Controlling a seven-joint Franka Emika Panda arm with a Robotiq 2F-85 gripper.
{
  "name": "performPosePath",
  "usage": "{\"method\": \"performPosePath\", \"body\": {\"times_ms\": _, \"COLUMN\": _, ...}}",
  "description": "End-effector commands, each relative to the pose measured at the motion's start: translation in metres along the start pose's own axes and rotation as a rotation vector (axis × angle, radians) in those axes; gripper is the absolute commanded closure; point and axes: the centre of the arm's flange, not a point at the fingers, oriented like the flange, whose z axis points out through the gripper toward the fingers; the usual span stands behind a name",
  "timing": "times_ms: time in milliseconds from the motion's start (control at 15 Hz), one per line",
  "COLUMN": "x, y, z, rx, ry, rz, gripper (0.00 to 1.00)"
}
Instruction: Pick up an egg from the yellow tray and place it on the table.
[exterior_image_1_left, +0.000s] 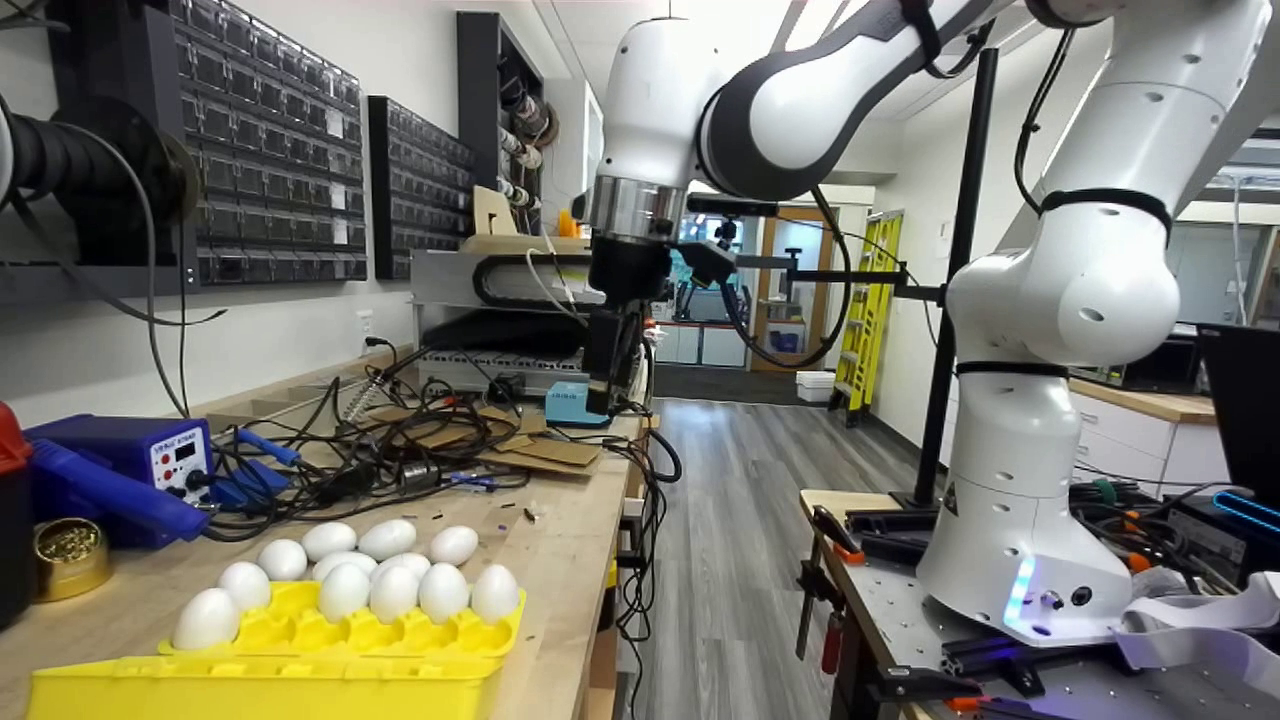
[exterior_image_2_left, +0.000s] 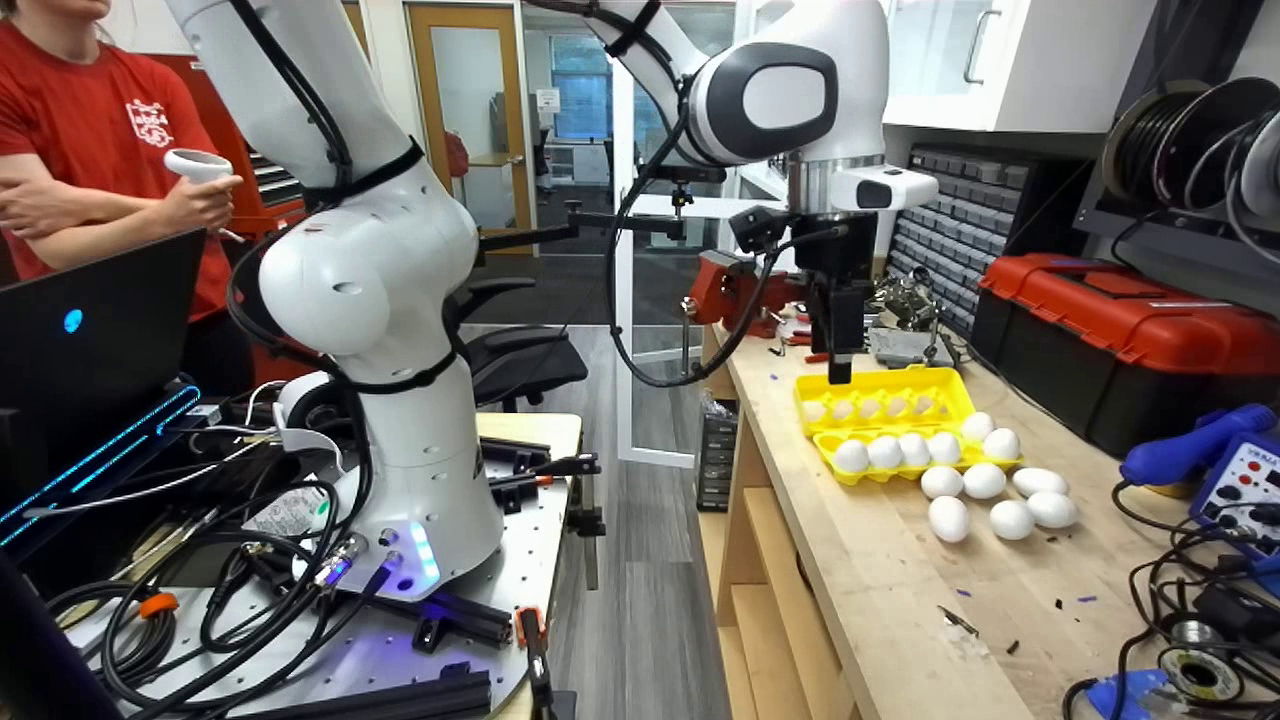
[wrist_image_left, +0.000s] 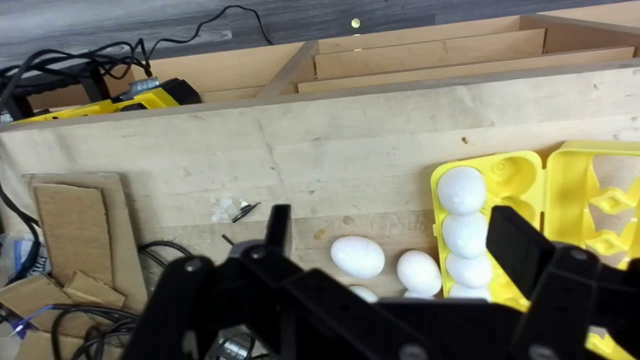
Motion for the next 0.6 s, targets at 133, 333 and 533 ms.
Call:
{"method": "performPosePath", "body": {"times_ms": 133, "x": 0.036, "y": -0.051, "z": 0.013, "rx": 0.036, "ry": 0.01, "rz": -0.014, "gripper": 0.0}}
{"method": "performPosePath", "body": {"times_ms": 333, "x": 0.028, "y": -0.047, "z": 0.013, "rx": 0.032, "ry": -0.004, "rz": -0.04, "gripper": 0.0}}
{"method": "performPosePath", "body": {"times_ms": 533, "x": 0.032, "y": -0.051, "z": 0.015, "rx": 0.035, "ry": -0.007, "rz": -0.045, "gripper": 0.0}}
